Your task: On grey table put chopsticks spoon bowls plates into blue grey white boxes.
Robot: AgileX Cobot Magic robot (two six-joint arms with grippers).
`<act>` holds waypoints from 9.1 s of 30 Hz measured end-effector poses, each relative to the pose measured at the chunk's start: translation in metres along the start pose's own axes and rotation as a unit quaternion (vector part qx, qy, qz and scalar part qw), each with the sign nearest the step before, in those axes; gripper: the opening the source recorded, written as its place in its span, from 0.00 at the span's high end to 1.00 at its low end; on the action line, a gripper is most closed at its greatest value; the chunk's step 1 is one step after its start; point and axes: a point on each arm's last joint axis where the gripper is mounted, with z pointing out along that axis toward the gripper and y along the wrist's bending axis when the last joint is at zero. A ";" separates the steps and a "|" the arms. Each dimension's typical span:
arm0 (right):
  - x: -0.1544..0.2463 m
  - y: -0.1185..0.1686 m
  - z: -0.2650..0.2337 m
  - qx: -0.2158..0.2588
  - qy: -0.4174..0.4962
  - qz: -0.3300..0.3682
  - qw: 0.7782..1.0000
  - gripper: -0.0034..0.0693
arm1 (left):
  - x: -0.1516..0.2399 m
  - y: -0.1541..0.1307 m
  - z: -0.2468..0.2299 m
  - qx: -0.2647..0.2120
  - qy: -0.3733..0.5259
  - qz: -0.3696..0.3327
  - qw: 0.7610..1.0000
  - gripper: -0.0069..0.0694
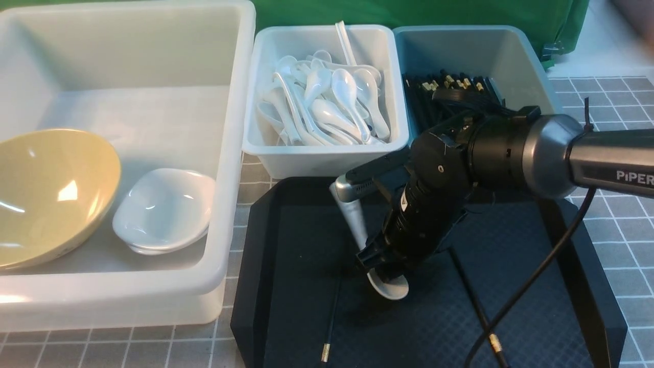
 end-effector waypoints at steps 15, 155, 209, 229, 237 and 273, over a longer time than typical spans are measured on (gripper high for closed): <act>-0.001 0.008 -0.082 -0.013 -0.088 -0.051 0.995 0.87 | 0.000 0.000 0.000 0.001 -0.002 0.000 1.000 0.92; -0.032 -0.085 -0.229 0.198 -0.382 0.024 0.902 0.75 | 0.001 0.001 0.002 -0.009 -0.007 0.020 1.000 0.92; 0.327 -0.082 -0.094 0.164 -0.516 0.159 0.825 0.91 | 0.002 0.001 0.002 -0.009 0.001 0.017 1.000 0.92; 0.327 -0.082 -0.094 0.166 -0.515 0.155 0.827 0.90 | 0.002 0.001 0.002 -0.009 0.001 0.017 1.000 0.92; 0.327 -0.082 -0.093 0.166 -0.515 0.155 0.827 0.89 | 0.036 -0.005 0.013 0.000 0.004 0.014 1.000 0.92; 0.327 -0.082 -0.093 0.166 -0.514 0.155 0.827 0.85 | 0.085 -0.025 0.035 0.053 0.023 -0.034 0.998 0.92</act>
